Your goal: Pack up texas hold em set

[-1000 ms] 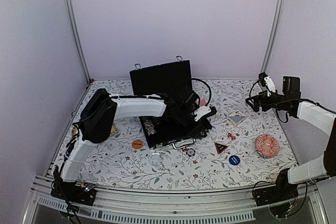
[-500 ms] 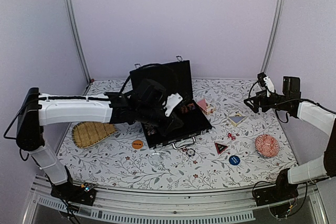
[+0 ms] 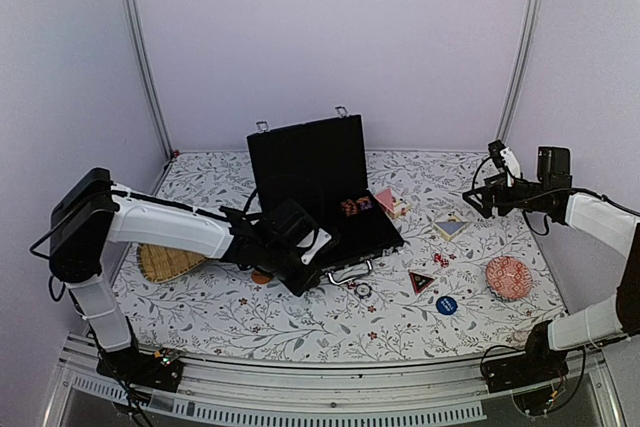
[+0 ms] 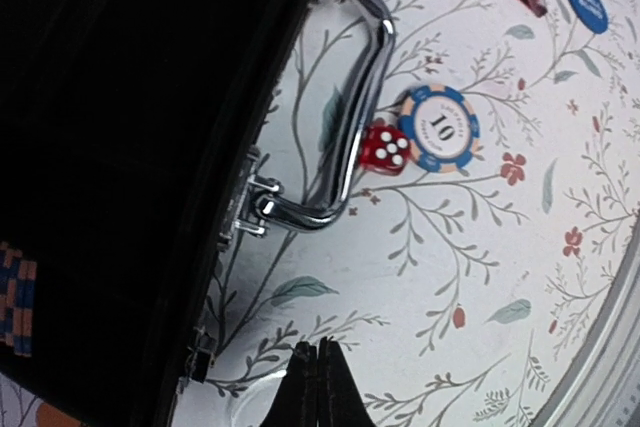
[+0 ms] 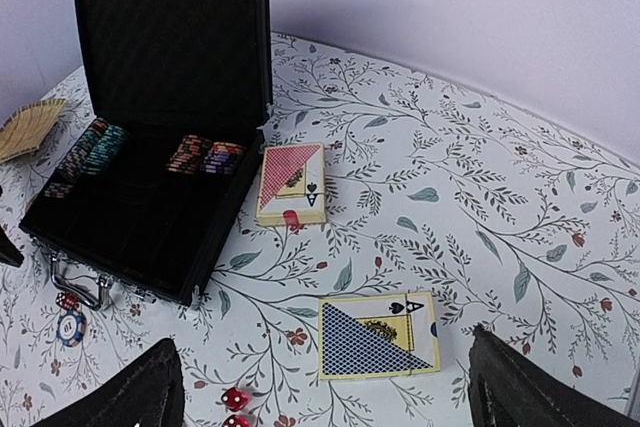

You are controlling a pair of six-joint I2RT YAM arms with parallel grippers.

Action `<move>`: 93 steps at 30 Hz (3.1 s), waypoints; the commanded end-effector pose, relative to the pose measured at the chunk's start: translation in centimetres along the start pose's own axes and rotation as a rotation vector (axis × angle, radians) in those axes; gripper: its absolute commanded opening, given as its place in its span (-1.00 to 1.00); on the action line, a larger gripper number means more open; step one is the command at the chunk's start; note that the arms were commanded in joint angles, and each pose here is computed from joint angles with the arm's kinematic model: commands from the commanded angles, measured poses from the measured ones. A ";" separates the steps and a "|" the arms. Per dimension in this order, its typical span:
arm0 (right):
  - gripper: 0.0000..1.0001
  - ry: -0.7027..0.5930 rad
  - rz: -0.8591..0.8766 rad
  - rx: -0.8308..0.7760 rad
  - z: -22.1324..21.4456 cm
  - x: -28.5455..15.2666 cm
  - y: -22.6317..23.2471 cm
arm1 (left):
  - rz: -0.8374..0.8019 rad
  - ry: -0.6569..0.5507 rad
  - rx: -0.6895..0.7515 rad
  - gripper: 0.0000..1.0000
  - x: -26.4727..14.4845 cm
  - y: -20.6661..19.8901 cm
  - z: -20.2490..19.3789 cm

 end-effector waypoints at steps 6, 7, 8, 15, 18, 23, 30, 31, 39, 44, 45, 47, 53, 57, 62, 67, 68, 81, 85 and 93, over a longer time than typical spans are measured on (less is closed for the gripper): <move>0.98 0.005 0.001 -0.015 -0.1 -0.1 0.0 | 0.226 0.027 -0.122 -1.00 1.3 5.1 0.6; 0.98 0.007 0.001 -0.017 -0.1 0.0 0.0 | 0.240 0.023 -0.132 -1.00 1.2 5.5 0.6; 0.98 0.010 0.001 -0.016 -0.2 0.0 0.0 | 0.252 0.018 -0.142 -1.00 1.0 6.0 0.7; 0.98 0.029 0.020 -0.008 -0.8 0.3 0.0 | 0.208 -0.009 -0.137 -1.00 0.9 6.7 1.3; 1.00 0.047 0.022 -0.006 -0.9 0.3 0.0 | 0.134 -0.023 -0.104 -1.00 0.5 5.1 1.8; 0.98 0.167 0.057 -0.015 -0.8 0.8 1.2 | 0.011 -0.072 0.013 -0.94 -2.5 0.2 3.5; 0.81 0.401 0.077 -0.142 -2.2 3.5 4.4 | 0.035 -0.145 -0.052 0.03 -6.0 -0.6 4.5; 0.73 0.423 0.089 -0.145 -2.5 3.9 4.7 | 0.045 -0.150 -0.062 0.09 -6.1 -0.4 4.7; 0.21 0.700 0.050 -0.181 -6.7 8.4 5.1 | 0.100 -0.118 -0.138 0.10 -4.0 0.9 5.3; 0.10 0.778 0.077 -0.153 -8.9 9.8 5.2 | 0.090 -0.150 -0.226 0.08 -3.6 2.9 5.5; 0.10 0.793 0.080 -0.156 -9.3 9.9 5.4 | 0.081 -0.153 -0.233 0.07 -3.6 3.0 5.5; 0.10 0.820 0.080 -0.168 -9.9 10.1 5.6 | 0.081 -0.152 -0.241 0.07 -3.4 3.3 5.4; 0.02 0.862 0.067 -0.196 -11.2 10.5 5.7 | 0.077 -0.137 -0.249 0.05 -2.6 3.6 5.0; -0.05 0.884 0.056 -0.196 -11.6 10.6 5.6 | 0.072 -0.135 -0.248 0.04 -2.3 3.6 5.0; -0.07 0.920 0.051 -0.205 -12.2 10.0 6.0 | 0.077 -0.124 -0.247 0.04 -2.1 3.6 4.6; -0.18 0.936 0.036 -0.214 -12.6 9.7 5.9 | 0.078 -0.119 -0.245 0.04 -1.9 3.7 4.4; -0.22 0.938 0.037 -0.212 -12.7 9.7 5.9 | 0.077 -0.119 -0.243 0.04 -1.9 3.6 4.4; -0.34 0.968 0.033 -0.203 -13.1 9.4 5.9 | 0.081 -0.114 -0.246 0.04 -1.7 3.7 3.8; -0.41 0.978 0.029 -0.212 -13.3 9.3 5.8 | 0.080 -0.115 -0.242 0.04 -1.6 3.7 3.9; -0.68 0.965 0.036 -0.214 -12.7 9.6 6.1 | 0.083 -0.118 -0.238 0.04 -1.7 3.8 3.9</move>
Point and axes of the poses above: each gripper's point midway between its finger pads, its own x axis out along the fingers, its own y axis along the line the jaws close on, z = x × y, the point moved 5 cm from there along -x, back along the fingers, and after that the axes turned 8 degrees about x, right-handed, at the moved point
